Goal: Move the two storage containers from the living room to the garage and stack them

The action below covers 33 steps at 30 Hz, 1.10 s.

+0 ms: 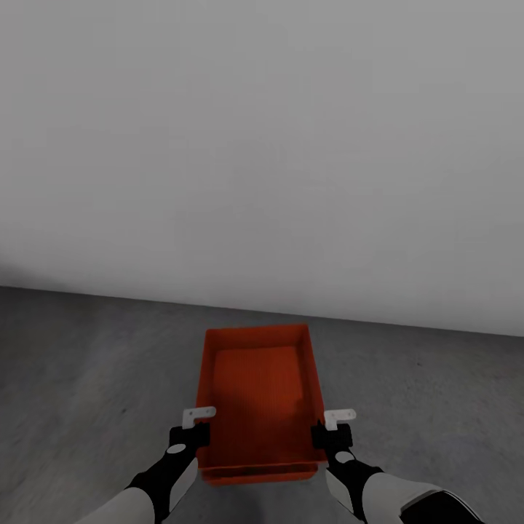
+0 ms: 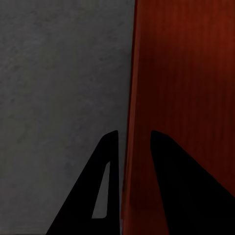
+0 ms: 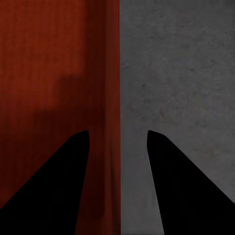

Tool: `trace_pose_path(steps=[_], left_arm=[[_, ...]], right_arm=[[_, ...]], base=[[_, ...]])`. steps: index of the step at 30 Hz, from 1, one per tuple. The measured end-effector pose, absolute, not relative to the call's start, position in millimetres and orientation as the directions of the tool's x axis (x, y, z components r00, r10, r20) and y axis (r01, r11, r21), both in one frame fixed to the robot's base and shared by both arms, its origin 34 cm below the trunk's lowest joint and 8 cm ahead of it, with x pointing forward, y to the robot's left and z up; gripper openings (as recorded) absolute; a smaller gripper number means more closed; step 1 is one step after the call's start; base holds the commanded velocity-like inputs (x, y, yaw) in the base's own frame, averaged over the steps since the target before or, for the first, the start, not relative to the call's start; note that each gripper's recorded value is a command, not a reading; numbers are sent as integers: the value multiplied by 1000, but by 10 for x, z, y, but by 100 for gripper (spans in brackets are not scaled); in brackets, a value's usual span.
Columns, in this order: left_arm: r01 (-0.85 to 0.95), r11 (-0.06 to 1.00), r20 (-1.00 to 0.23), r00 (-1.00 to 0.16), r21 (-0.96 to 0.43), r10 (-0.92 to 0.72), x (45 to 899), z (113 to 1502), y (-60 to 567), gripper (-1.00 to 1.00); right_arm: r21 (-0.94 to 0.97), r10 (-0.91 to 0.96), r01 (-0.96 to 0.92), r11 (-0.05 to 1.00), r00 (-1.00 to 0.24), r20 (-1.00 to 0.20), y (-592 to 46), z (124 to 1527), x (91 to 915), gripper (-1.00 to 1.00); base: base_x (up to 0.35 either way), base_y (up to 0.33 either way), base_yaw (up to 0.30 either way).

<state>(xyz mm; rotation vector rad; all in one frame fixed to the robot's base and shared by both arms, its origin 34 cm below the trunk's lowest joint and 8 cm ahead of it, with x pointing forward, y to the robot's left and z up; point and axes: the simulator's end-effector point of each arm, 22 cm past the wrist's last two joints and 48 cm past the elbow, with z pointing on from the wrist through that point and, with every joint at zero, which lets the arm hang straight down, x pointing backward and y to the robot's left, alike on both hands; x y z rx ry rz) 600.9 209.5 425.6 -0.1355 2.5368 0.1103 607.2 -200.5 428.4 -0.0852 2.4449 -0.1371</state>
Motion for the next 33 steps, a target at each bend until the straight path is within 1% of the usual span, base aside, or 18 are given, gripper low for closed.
trace_pose_path(steps=[5,27,33], left_arm=[[-125,991,-575,-815,47,-75,6047,4276,2104,-100],[-121,991,-566,-822,49,-72,6005,4250,2092,-100],[-123,991,-564,-822,48,-75,6002,4246,2097,-100]], right_arm=[[-122,-99,-26,992,-762,-640,-1995,4305,6115,-100],[-121,-96,-25,992,-769,-632,-2007,4277,6066,-100],[-122,-100,-28,992,-770,-630,-2002,4278,6075,-100]], base=[[60,0,0],[1,0,0],[-91,0,0]])
